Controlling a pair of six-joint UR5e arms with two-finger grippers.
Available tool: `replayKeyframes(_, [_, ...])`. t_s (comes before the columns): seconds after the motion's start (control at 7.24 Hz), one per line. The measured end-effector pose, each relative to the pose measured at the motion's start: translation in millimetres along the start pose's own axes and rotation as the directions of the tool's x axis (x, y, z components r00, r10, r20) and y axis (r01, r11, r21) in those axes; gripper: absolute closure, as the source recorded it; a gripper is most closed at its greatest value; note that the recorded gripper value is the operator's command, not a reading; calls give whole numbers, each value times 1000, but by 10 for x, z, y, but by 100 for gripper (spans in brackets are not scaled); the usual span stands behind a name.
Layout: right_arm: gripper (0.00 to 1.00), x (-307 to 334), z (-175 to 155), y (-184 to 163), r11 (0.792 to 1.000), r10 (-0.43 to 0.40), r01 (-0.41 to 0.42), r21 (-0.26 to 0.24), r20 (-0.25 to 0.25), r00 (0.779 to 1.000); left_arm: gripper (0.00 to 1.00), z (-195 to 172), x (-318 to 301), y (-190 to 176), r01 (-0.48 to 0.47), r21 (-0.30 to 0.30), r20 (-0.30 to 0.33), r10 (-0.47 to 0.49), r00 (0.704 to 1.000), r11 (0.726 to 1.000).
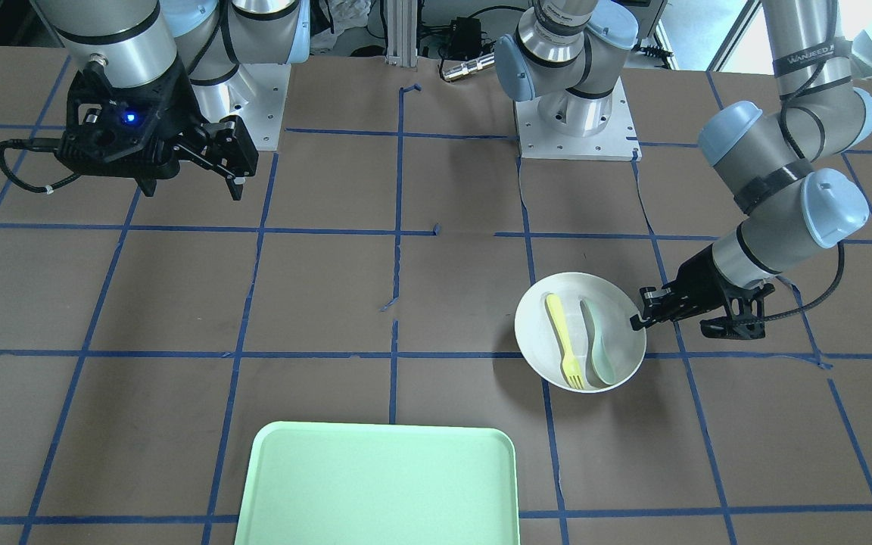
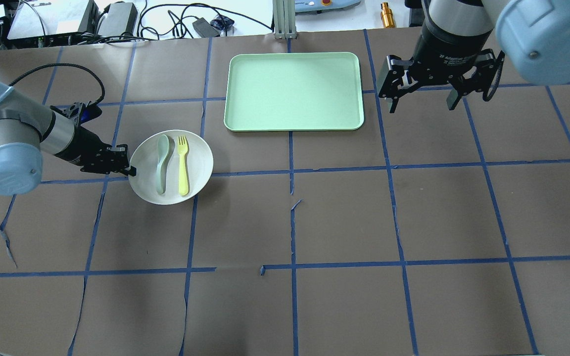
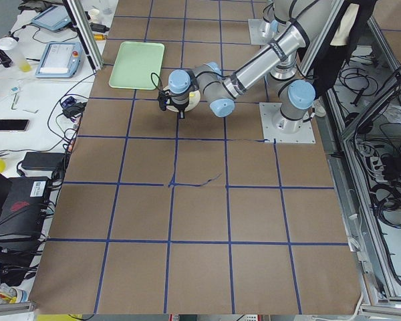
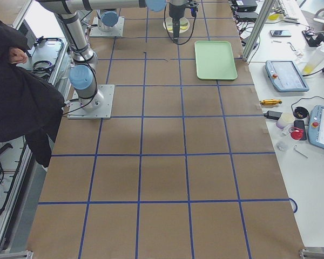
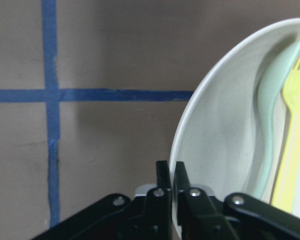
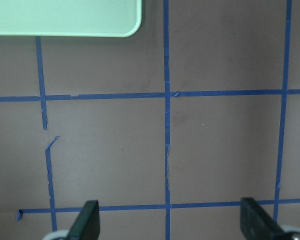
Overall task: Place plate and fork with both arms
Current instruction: 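Lift the plate with the left gripper and carry it onto the green tray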
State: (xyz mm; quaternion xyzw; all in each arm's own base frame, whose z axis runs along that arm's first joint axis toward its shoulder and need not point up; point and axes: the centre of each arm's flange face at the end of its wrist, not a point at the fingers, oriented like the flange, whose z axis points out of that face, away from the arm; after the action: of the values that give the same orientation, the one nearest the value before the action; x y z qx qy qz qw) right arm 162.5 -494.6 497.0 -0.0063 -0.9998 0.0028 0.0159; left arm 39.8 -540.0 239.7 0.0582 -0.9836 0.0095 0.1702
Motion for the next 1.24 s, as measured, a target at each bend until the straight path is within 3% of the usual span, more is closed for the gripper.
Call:
replayKeyframes(0.55, [0,0,0,0,1000,0,0,0,0,1000,100,238,1148,-1086,-109,21,-67,111,992,994])
replayKeyframes(1.24, [0,-5,0,2,1000,1,-1,0,0,1000,100,960,2267,-1968,-167,-9,-36,167,985,986])
